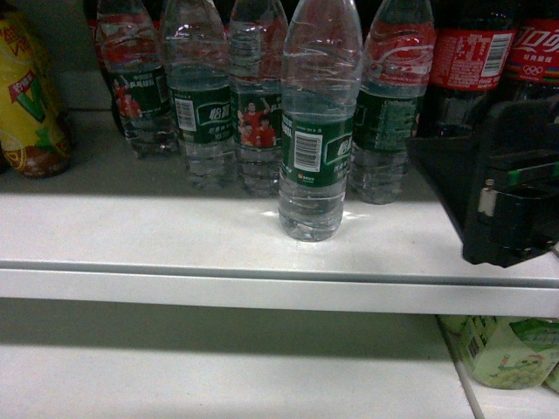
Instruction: Move water from second to third shelf
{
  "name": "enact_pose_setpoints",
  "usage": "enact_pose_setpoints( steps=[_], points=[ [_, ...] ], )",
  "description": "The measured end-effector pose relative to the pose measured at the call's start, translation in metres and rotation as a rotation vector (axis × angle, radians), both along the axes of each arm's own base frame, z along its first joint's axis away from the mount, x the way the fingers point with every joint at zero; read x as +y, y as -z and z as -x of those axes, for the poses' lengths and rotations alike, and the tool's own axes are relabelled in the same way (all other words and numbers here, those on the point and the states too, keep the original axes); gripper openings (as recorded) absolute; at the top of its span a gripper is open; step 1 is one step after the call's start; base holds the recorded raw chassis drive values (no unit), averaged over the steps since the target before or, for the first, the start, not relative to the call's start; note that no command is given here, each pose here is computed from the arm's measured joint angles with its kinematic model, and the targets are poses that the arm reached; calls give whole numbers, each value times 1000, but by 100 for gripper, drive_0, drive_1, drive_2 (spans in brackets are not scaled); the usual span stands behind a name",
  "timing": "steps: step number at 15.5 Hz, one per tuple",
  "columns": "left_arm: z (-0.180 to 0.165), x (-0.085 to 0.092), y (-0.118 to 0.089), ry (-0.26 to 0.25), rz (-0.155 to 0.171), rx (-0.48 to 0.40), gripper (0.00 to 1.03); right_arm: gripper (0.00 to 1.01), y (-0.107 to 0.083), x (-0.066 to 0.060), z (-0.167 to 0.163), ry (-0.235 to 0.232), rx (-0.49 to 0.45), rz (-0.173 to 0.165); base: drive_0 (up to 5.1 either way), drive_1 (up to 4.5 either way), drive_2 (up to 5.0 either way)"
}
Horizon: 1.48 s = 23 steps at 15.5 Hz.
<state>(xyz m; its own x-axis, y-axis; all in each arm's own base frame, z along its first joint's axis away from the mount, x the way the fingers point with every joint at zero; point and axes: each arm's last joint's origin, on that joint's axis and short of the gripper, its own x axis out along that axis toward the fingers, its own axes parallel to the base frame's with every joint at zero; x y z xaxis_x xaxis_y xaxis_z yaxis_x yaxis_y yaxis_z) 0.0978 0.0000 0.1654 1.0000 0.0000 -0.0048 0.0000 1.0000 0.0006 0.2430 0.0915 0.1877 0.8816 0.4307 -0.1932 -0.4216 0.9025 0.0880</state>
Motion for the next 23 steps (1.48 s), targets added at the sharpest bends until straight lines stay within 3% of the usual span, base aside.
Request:
enact_pose_setpoints(
  steps=[2,6,12,18,23],
  points=[
    [0,0,0,0,0,0,98,98,1,18,-9,-51,26,10,0,0,0],
    [0,0,0,0,0,0,98,98,-7,40,-26,-72,30,18,0,0,0],
    [0,0,0,0,0,0,98,98,-23,51,-39,-91,43,9,0,0,0],
    [0,0,0,0,0,0,98,98,-15,65,-52,-116,86,6,0,0,0],
    [0,0,0,0,0,0,98,98,-3,76,-73,-71,105,15,0,0,0]
  ],
)
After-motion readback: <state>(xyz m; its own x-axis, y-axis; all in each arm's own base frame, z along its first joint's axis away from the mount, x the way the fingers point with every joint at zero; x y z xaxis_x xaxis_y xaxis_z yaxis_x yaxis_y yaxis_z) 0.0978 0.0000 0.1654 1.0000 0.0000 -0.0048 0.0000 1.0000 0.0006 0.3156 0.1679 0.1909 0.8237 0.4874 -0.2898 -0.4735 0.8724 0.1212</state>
